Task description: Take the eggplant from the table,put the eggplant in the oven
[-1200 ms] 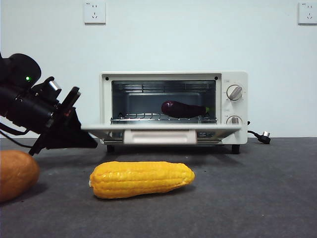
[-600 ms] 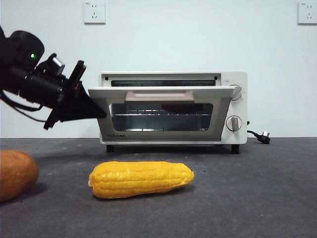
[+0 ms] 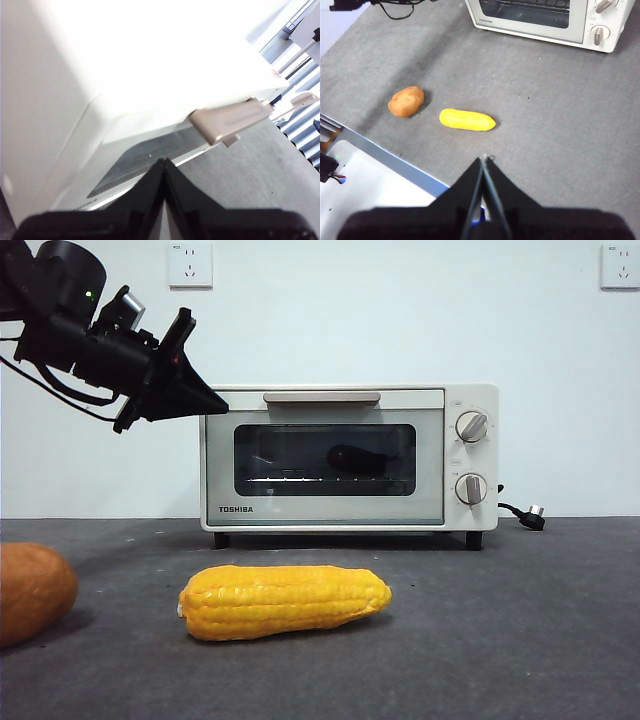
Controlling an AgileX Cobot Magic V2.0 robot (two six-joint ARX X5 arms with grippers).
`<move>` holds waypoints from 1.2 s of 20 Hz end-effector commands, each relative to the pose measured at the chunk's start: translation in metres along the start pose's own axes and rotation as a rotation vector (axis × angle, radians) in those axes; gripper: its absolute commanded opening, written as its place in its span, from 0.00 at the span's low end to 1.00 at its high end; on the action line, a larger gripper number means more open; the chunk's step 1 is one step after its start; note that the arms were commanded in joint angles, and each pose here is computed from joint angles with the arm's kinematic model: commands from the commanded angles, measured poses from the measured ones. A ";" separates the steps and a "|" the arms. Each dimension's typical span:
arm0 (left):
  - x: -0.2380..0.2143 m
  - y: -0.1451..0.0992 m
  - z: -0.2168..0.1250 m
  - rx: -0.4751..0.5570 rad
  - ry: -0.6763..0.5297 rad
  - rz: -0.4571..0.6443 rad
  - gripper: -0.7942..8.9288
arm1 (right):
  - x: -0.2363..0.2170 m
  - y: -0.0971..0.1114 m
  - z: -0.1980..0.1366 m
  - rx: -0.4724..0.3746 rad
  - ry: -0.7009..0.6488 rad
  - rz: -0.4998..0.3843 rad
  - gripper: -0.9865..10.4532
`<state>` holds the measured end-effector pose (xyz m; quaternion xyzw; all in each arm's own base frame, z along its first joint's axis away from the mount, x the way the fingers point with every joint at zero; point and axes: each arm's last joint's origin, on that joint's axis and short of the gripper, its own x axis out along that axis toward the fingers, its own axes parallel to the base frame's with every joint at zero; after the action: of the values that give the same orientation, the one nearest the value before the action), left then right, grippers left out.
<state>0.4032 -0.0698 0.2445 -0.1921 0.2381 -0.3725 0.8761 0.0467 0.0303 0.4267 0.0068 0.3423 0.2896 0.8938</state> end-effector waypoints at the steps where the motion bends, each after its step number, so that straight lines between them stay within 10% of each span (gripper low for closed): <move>1: -0.002 -0.003 0.004 -0.002 0.000 -0.003 0.08 | -0.001 0.000 -0.003 0.002 0.019 -0.001 0.08; 9: -0.035 -0.049 0.016 0.136 0.056 0.139 0.08 | -0.001 -0.001 -0.002 -0.005 0.016 -0.022 0.08; 24: -0.184 -0.221 -0.001 0.317 0.072 0.263 0.08 | -0.001 -0.002 -0.002 -0.017 0.012 -0.070 0.08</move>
<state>0.1679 -0.0764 0.4067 -0.0131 0.2344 -0.2919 0.9272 0.0478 0.0287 0.4265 -0.0089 0.3372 0.2613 0.9044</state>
